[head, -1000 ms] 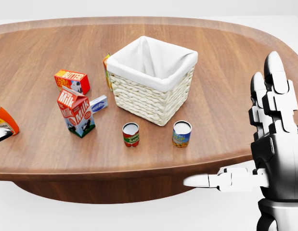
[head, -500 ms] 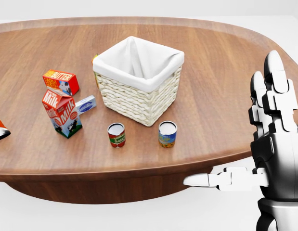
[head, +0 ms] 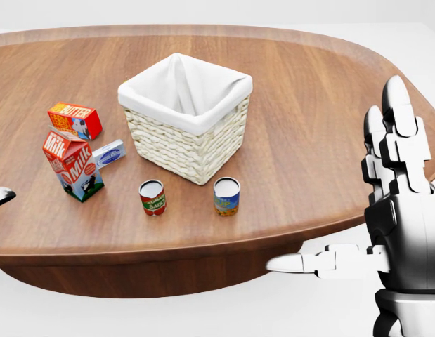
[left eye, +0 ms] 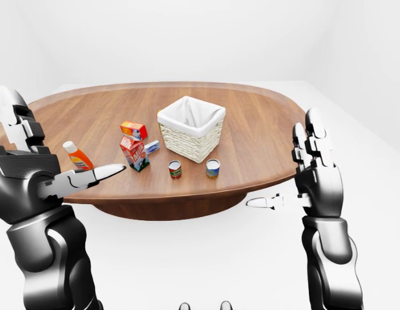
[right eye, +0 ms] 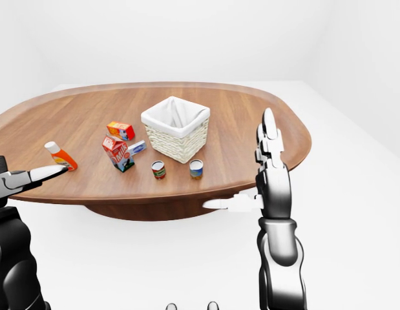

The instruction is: Pick up the alphabet soup, and put it in the basket.

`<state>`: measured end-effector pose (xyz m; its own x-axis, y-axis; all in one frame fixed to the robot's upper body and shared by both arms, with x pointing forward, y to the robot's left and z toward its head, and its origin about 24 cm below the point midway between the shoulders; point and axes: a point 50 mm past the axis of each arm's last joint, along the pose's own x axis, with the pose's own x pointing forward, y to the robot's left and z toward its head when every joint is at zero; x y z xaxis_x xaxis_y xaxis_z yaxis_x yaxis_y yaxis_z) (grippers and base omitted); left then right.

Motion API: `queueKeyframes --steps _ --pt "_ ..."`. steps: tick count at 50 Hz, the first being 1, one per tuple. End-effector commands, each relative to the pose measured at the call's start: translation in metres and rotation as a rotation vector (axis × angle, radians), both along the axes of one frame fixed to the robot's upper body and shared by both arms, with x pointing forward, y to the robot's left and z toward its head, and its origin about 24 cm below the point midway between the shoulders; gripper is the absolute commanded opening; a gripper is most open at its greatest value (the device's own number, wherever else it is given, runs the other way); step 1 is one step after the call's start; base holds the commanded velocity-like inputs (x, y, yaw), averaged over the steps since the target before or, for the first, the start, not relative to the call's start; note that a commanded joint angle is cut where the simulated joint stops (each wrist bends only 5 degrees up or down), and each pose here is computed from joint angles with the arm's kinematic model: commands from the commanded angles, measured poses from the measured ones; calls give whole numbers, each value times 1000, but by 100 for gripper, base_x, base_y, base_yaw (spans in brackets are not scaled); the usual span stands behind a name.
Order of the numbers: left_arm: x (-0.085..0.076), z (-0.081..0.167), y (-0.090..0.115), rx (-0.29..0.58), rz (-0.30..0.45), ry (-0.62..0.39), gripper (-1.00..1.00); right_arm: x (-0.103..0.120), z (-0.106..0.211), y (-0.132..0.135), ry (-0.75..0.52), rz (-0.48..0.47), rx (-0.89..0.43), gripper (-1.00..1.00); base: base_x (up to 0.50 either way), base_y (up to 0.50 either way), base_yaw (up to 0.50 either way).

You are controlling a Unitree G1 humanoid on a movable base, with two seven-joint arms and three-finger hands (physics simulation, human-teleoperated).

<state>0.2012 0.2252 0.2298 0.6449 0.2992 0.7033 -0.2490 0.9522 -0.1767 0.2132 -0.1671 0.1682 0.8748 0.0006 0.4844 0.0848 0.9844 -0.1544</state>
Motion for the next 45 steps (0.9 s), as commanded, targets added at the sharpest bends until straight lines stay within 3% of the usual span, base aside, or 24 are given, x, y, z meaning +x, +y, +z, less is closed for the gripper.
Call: queueKeyframes --steps 1,34,45 --pt "-1 0 0 2 2 -2 100 1 -3 3 17 1 -20 100 0 0 0" --pt "-1 2 0 1 4 -9 100 0 3 5 -11 27 -10 100 0 0 0" --pt "-1 1 0 2 4 -3 100 -1 2 5 -10 28 -10 100 23 0 0"
